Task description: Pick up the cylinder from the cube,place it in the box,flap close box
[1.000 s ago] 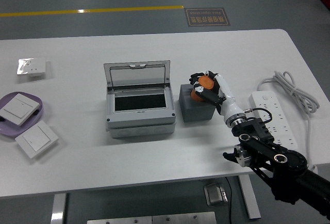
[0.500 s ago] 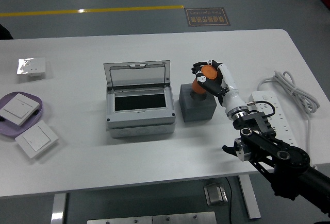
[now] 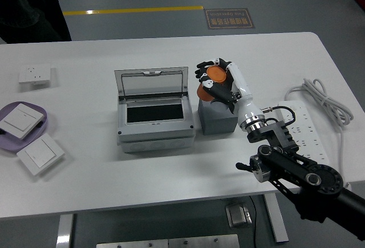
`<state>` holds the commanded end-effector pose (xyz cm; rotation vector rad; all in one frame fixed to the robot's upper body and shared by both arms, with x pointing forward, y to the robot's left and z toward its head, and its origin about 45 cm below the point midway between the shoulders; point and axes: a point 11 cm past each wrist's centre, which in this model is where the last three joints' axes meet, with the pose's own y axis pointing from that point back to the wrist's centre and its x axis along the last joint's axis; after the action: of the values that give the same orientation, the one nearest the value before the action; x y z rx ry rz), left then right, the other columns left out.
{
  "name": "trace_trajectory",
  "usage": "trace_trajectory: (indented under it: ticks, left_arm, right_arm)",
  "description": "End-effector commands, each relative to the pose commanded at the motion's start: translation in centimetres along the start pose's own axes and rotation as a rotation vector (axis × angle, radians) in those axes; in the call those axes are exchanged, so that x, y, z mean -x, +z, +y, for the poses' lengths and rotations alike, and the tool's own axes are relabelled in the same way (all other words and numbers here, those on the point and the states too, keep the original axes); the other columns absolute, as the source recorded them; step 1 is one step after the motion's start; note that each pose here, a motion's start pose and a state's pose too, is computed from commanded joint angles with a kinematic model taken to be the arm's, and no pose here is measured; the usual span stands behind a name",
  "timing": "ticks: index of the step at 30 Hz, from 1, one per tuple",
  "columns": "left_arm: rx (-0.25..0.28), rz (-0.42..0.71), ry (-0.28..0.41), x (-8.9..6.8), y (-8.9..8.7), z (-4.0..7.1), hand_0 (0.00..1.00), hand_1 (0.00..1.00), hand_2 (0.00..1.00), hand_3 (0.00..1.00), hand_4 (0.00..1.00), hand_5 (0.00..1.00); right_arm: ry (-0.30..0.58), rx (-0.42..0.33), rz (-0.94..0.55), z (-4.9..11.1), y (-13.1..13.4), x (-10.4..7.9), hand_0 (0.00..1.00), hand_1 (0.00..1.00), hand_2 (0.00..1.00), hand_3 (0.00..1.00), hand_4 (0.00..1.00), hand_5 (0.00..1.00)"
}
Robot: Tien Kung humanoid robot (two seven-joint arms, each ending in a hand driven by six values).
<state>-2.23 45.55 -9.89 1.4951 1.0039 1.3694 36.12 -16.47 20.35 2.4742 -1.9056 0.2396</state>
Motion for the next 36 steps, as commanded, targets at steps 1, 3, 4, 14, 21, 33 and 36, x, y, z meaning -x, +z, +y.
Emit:
trace_trajectory:
  ticks: [1, 3, 4, 14, 21, 33, 36]
  left_arm:
    - [-0.001, 0.0, 0.001, 0.0, 0.0, 0.0, 0.614, 0.624, 0.589, 0.613, 0.685, 0.227]
    - [-0.002, -0.001, 0.002, -0.1, 0.1, 0.0, 0.614, 0.624, 0.589, 0.613, 0.685, 0.227]
    - [-0.001, 0.0, 0.003, -0.1, 0.1, 0.0, 0.614, 0.624, 0.589, 0.613, 0.686, 0.228]
    - [-0.003, -0.001, 0.005, -0.3, 0.1, 0.0, 0.614, 0.624, 0.589, 0.613, 0.686, 0.23]
    - [-0.004, -0.002, 0.006, -0.3, 0.1, 0.0, 0.614, 0.624, 0.589, 0.613, 0.686, 0.23]
    - [-0.009, -0.003, 0.009, -0.5, 0.0, 0.0, 0.614, 0.623, 0.589, 0.613, 0.686, 0.229]
    - [-0.009, -0.005, 0.01, -0.5, 0.0, 0.0, 0.614, 0.623, 0.589, 0.613, 0.686, 0.228]
  right_arm:
    - [-0.013, -0.002, 0.012, 0.0, -0.2, 0.4, 0.38, 0.383, 0.411, 0.345, 0.042, 0.002]
    - [-0.051, -0.004, 0.044, 0.0, -0.6, 1.6, 0.38, 0.383, 0.411, 0.345, 0.042, 0.002]
    - [-0.071, -0.005, 0.063, -0.1, -0.8, 2.2, 0.164, 0.174, 0.273, 0.24, 0.002, 0.002]
    - [-0.259, -0.038, 0.321, -0.5, -2.6, 6.9, 0.058, 0.12, 0.222, 0.191, 0.002, 0.002]
    - [-0.415, -0.036, 0.621, -0.8, -2.7, 9.9, 0.002, 0.091, 0.202, 0.169, 0.002, 0.002]
    - [-0.38, -0.052, 1.094, -2.5, -2.5, 10.9, 0.002, 0.054, 0.191, 0.162, 0.002, 0.002]
    - [-0.328, -0.103, 1.13, -3.0, -2.7, 11.0, 0.002, 0.066, 0.202, 0.17, 0.002, 0.002]
